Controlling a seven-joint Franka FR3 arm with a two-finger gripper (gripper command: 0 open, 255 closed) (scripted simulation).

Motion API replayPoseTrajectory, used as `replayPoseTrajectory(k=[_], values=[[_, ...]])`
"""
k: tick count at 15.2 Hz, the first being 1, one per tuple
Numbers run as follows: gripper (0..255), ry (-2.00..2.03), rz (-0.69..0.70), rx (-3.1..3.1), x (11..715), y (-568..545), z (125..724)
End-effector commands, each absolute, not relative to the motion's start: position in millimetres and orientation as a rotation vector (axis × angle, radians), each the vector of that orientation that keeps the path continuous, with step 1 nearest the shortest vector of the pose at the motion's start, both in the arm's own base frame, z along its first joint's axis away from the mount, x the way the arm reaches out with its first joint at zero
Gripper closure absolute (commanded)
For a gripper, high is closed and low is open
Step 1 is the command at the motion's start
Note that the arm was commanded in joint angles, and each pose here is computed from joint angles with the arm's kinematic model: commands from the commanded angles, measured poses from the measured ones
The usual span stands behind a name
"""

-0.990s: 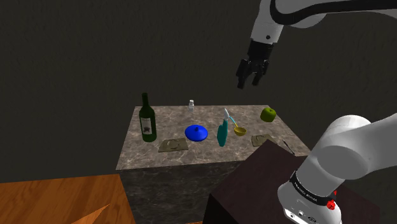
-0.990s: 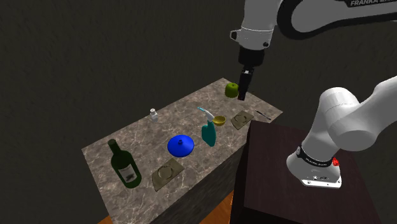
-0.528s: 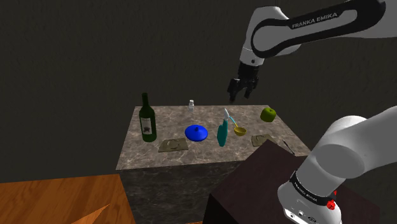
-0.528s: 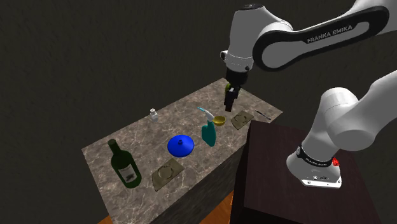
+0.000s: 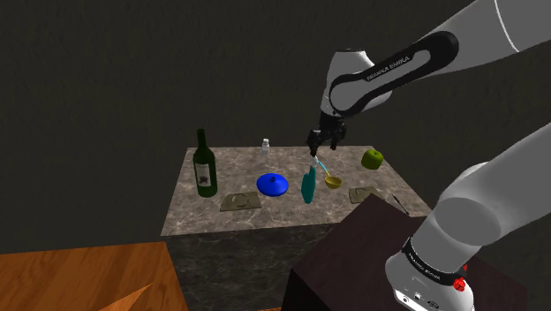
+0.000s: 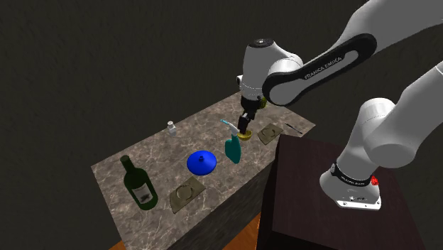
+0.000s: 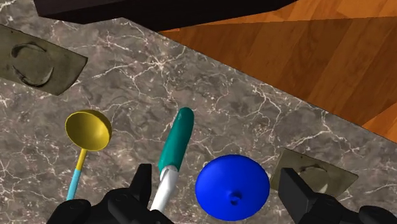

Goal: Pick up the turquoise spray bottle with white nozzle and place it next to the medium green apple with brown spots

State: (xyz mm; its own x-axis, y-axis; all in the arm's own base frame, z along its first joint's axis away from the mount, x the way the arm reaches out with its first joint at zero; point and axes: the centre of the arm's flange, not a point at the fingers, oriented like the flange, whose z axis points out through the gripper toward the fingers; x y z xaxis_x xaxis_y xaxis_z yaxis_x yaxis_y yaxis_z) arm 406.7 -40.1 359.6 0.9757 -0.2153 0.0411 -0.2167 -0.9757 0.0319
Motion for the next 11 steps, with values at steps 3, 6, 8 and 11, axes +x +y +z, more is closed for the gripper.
replayPoseTrajectory(k=[3, 6, 8, 11], values=[[0, -0.383, 0.08, 3.044, 424.9, -59.0, 317.0], [0, -0.417, 0.093, 3.012, 438.4, -73.2, 284.5], [0, -0.42, 0.094, 3.009, 440.0, -75.3, 276.0], [0, -0.42, 0.094, 3.009, 440.8, -77.0, 260.2]])
